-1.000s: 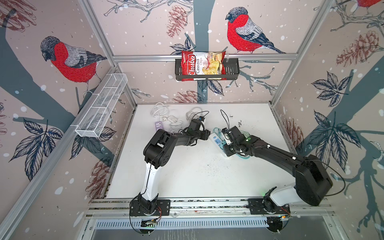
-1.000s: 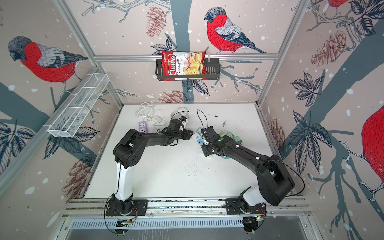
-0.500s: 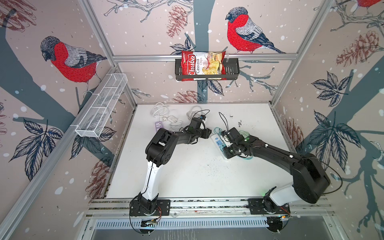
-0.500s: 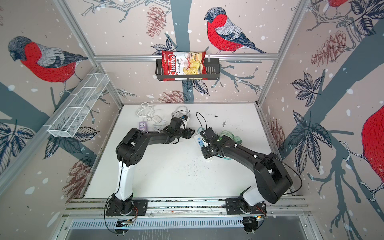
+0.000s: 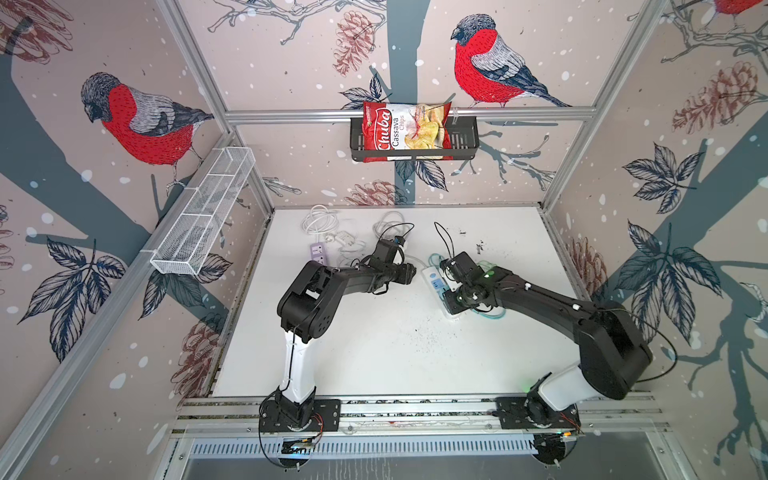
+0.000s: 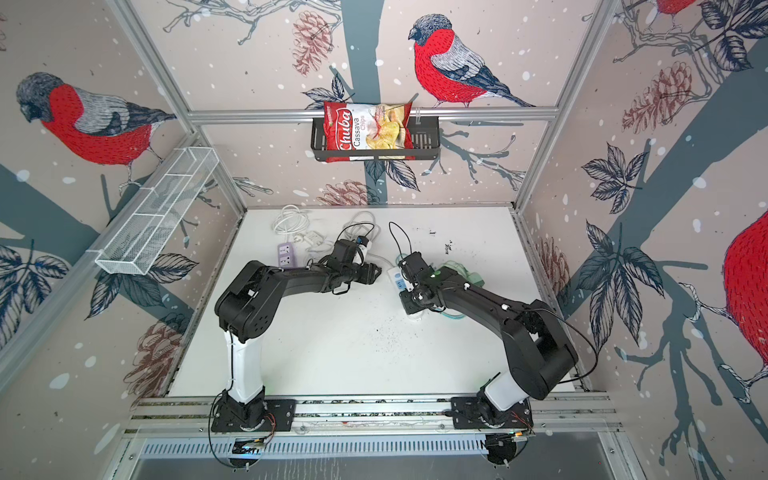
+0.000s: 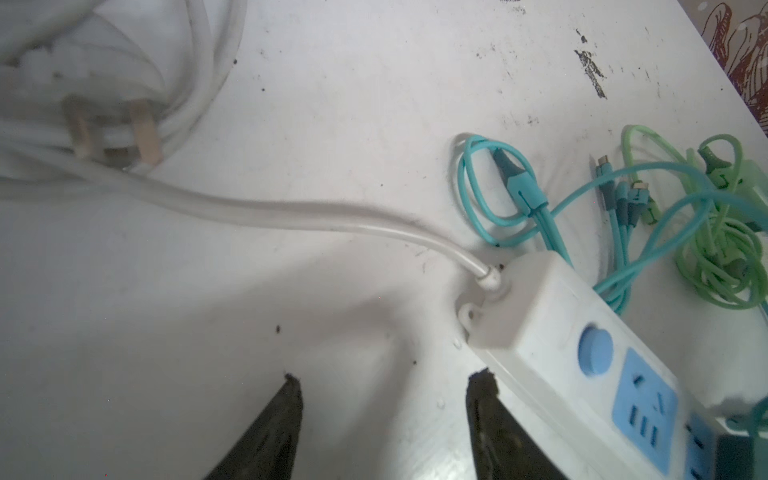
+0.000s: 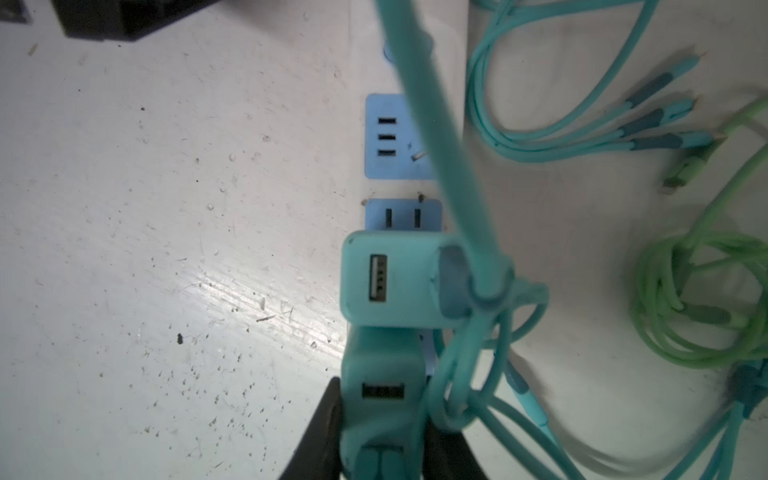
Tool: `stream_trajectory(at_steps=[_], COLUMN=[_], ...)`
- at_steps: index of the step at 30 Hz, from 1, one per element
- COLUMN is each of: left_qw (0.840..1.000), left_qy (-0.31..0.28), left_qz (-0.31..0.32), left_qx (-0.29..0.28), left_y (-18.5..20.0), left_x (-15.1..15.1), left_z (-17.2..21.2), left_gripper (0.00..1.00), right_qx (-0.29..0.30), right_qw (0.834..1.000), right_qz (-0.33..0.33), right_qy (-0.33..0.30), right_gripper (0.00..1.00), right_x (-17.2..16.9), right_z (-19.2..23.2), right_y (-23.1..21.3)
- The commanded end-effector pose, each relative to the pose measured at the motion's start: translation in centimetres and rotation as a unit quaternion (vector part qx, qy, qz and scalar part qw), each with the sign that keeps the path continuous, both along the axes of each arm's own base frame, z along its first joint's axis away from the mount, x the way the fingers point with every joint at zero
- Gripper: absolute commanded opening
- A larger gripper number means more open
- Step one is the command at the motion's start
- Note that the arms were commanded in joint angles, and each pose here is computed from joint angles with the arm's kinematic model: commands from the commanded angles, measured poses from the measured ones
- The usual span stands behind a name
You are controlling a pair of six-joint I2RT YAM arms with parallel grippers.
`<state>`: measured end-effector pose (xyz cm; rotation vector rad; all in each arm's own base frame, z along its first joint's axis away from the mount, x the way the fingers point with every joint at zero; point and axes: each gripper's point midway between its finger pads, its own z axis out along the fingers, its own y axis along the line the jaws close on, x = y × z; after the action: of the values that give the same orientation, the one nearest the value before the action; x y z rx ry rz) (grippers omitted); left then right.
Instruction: Insert the plug
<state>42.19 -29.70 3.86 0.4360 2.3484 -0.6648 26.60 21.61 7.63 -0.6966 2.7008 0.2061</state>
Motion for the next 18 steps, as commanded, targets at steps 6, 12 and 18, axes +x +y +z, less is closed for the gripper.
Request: stream_trajectory(at_steps=[6, 12, 18], left_qw=[1.000, 1.000, 1.000], left_qy=[-0.007, -0.003, -0.008], left_qz=[0.019, 0.016, 0.015], left_qx=[0.000, -0.005, -0.007], left_y=[1.3, 1.3, 1.3], left_x=[-1.0, -1.3, -1.4], left_z=[1.2, 1.1, 1.7], left_gripper=[0.64, 0.64, 0.64], right_qx=[0.020, 0.023, 0.019], right_qw=[1.000, 1.000, 1.000], right_qz=[0.000, 0.000, -0.011], right_qy=[-0.004, -0.006, 0.007], right_gripper=[0.31, 0.37, 0.46], right_x=[-0.1, -0.1, -0.8], right_z=[1.6, 1.7, 0.8], right_y=[0.7, 0.7, 0.2])
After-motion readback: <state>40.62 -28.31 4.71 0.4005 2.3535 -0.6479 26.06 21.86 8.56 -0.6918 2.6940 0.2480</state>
